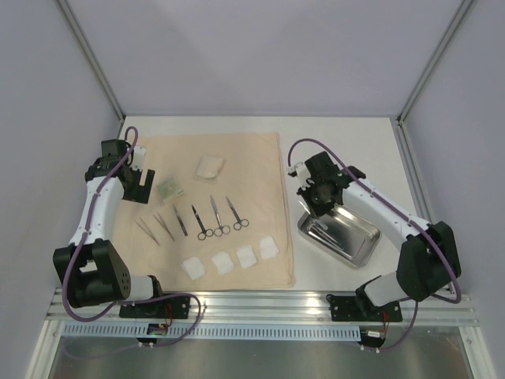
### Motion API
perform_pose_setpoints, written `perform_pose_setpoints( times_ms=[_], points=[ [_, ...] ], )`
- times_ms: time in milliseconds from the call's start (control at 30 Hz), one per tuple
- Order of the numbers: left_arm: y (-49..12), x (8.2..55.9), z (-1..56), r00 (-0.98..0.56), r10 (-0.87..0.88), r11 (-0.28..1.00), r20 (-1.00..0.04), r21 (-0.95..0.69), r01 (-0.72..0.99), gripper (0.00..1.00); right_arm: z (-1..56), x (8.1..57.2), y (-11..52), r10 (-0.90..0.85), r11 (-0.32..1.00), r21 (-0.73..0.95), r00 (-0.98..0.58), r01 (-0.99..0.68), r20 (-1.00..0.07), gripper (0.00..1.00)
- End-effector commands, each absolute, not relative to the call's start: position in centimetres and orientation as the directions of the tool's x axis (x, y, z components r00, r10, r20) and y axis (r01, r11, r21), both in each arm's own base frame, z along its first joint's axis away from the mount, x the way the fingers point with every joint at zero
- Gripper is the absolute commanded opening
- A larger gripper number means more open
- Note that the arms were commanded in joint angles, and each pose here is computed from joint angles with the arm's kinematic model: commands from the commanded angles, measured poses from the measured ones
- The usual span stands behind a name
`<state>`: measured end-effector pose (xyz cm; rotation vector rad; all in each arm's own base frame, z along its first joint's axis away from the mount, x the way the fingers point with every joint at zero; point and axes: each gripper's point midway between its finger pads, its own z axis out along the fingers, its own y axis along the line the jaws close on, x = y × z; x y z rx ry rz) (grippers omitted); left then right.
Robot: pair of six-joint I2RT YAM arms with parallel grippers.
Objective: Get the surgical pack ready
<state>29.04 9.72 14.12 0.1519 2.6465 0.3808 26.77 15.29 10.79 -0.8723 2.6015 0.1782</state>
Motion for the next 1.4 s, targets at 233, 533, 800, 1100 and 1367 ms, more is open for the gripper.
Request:
perform_pose_setpoints(
  times_ms=[233, 533, 800, 1100, 1367],
  points=[
    [9.4, 30.4, 15.7, -0.855, 0.193, 0.959, -0.481, 0.276, 0.061, 1.00, 5.5, 22.6, 8.8, -0.761, 0.648, -0.161, -0.624, -0.745, -0.175, 0.01],
    [9.4, 30.1, 15.4, -0.860, 0.198, 0.958, -0.471, 0.279, 0.068, 1.00, 2.6, 24.0, 8.2, -0.745, 0.663, -0.209, -0.661, -0.719, -0.085, 0.06],
    [9.3, 29.9, 15.3, -0.866, 0.191, 0.960, -0.462, 0.272, 0.067, 1.00, 6.6, 25.1, 9.1, -0.733, 0.680, -0.250, -0.653, -0.690, -0.191, 0.40],
    [9.3, 29.2, 16.1, -0.868, 0.170, 0.961, -0.466, 0.274, 0.041, 1.00, 20.7, 32.0, 14.1, -0.571, 0.812, -0.323, -0.550, -0.486, -0.610, 0.43],
    [7.9, 28.2, 16.4, -0.893, 0.134, 0.981, -0.430, 0.187, 0.057, 0.98, 28.6, 35.7, 19.0, -0.168, 0.922, -0.066, -0.239, -0.382, -0.956, 0.76]
  ],
)
